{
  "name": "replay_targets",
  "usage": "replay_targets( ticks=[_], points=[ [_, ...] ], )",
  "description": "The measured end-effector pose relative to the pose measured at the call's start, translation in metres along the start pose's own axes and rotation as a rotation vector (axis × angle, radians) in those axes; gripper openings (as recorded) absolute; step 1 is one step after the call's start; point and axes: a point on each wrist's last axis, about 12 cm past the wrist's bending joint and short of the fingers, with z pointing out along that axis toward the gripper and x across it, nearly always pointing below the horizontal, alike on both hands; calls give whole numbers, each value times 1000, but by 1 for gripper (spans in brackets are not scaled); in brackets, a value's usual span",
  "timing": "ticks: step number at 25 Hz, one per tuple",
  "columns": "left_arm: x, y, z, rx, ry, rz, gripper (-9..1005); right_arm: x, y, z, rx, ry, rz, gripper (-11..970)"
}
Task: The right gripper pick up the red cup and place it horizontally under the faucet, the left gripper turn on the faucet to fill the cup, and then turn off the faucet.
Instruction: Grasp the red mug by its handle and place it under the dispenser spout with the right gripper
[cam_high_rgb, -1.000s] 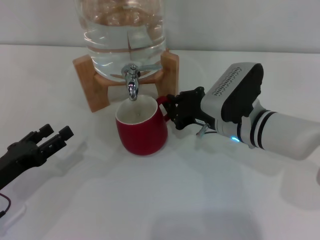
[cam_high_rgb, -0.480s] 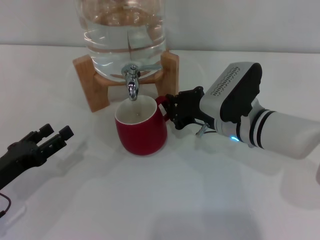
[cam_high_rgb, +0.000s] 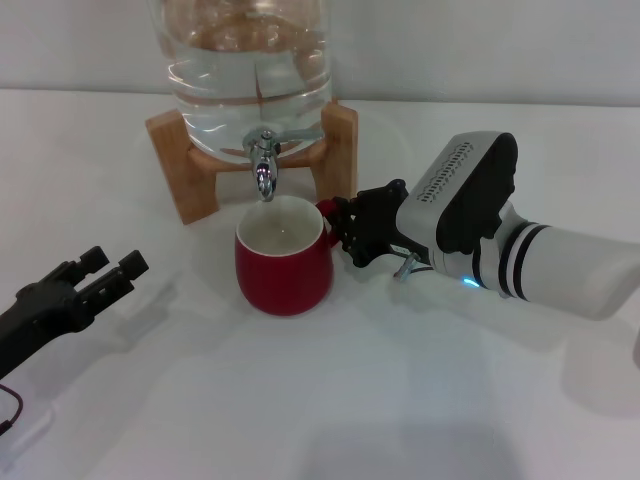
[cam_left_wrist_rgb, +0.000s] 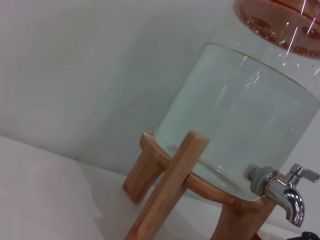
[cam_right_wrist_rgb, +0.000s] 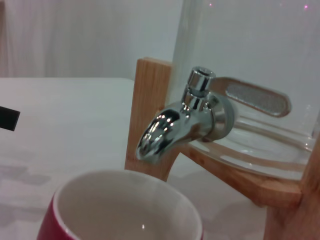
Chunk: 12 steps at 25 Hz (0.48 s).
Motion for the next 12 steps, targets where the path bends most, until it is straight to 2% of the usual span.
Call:
replay_targets(
  ticks=[9,12],
  points=[
    [0,0,0,0,0,-7,836,-1,0,2,-2,8,-13,93],
    [0,0,0,-3,0,-7,836,-1,-1,2,0,9,-10,140]
  ],
)
